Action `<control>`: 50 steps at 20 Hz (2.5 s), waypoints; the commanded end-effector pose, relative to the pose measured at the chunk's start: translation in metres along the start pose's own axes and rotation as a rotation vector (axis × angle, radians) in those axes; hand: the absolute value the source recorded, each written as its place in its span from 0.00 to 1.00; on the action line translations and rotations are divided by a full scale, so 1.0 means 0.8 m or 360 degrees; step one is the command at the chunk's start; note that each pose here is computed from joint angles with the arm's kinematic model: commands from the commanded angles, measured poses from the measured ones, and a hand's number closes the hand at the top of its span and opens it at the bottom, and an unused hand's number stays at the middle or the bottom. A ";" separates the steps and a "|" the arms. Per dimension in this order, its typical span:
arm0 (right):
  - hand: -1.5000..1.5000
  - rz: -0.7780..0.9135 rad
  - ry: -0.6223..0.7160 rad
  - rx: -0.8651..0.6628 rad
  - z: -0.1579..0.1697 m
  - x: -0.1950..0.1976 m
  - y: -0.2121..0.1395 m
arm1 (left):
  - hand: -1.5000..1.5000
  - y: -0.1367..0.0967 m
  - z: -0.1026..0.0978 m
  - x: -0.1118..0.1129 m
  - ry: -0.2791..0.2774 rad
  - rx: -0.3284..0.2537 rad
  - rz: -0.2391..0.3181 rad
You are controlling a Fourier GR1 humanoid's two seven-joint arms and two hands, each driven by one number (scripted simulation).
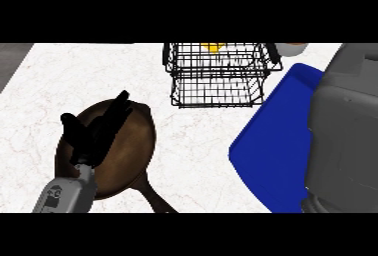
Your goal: Pick the sweet potato from the tray and place it in the tiered basket
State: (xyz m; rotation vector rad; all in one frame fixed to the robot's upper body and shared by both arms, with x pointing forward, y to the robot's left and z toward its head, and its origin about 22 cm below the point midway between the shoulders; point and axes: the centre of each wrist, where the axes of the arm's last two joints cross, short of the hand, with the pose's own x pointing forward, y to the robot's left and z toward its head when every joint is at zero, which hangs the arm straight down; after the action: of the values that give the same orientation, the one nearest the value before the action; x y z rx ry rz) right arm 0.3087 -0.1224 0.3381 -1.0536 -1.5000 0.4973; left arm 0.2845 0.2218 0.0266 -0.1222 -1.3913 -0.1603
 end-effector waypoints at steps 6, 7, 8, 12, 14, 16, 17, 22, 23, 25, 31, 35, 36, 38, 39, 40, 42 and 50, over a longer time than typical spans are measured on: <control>1.00 -0.0143 0.0093 0.0022 -0.071 0.030 0.069 | 0.50 -0.004 -0.003 -0.010 -0.0001 0.0010 -0.0011; 1.00 -0.0164 0.0080 0.0018 -0.084 0.012 0.072 | 0.50 -0.020 -0.016 -0.004 -0.0001 -0.0003 -0.0003; 1.00 -0.0167 0.0086 0.0015 -0.095 -0.006 0.089 | 0.50 -0.022 -0.011 0.010 -0.0027 0.0005 -0.0010; 1.00 -0.0209 0.0100 0.0054 -0.108 -0.001 0.134 | 0.50 -0.002 -0.006 0.001 -0.0020 -0.0045 -0.0001; 1.00 -0.0262 0.0112 0.0053 -0.113 0.005 0.148 | 0.50 -0.003 -0.009 -0.001 -0.0012 -0.0031 0.0017; 1.00 -0.0522 0.0208 0.0045 -0.112 -0.007 0.152 | 0.50 -0.015 -0.008 -0.015 0.0010 -0.0055 -0.0008; 1.00 -0.0649 0.0164 0.0030 -0.116 -0.010 0.142 | 0.50 -0.006 -0.006 0.002 -0.0018 -0.0065 -0.0017; 0.00 -0.0812 0.0091 0.0117 -0.125 -0.004 0.179 | 0.50 -0.029 -0.016 0.004 -0.0042 -0.0076 -0.0017; 0.00 -0.0807 0.0033 0.0131 -0.127 -0.012 0.188 | 0.50 -0.024 -0.027 0.000 -0.0024 -0.0078 -0.0021; 0.00 -0.0827 -0.0077 0.0155 -0.128 -0.003 0.188 | 0.50 -0.013 -0.020 0.025 -0.0025 -0.0062 -0.0035; 0.00 -0.0895 -0.0191 -0.0101 -0.125 0.031 0.189 | 0.50 -0.018 -0.021 0.021 -0.0043 -0.0052 0.0002; 0.00 -0.0928 -0.0106 -0.0329 -0.138 0.022 0.178 | 0.50 -0.008 -0.025 0.007 -0.0021 -0.0041 0.0030; 0.00 -0.1043 -0.0020 -0.0355 -0.135 0.031 0.176 | 0.50 0.001 -0.016 -0.005 -0.0001 -0.0010 -0.0019; 0.00 -0.1116 0.0143 -0.0382 -0.136 0.009 0.186 | 0.50 -0.006 -0.013 -0.001 0.0000 -0.0038 -0.0001; 0.00 -0.1152 0.0189 -0.0407 -0.157 0.003 0.144 | 0.50 0.000 -0.006 -0.003 0.0013 -0.0003 -0.0001; 0.00 -0.1111 0.0228 -0.0414 -0.160 -0.004 0.137 | 0.50 -0.001 -0.003 -0.003 0.0012 0.0011 0.0013; 0.00 -0.1016 0.0240 -0.0413 -0.158 -0.021 0.143 | 0.50 0.004 0.004 -0.016 0.0020 0.0049 0.0018; 0.00 -0.0920 0.0167 -0.0180 -0.158 -0.133 0.069 | 0.50 0.016 0.025 -0.025 0.0062 0.0128 0.0033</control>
State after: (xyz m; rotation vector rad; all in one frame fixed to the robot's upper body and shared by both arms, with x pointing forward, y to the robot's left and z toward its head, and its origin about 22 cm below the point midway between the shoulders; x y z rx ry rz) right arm 0.4531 -0.1789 0.2612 -0.6838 -1.6667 -0.1300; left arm 0.2748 0.2349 0.0172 -0.0857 -1.3668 -0.1061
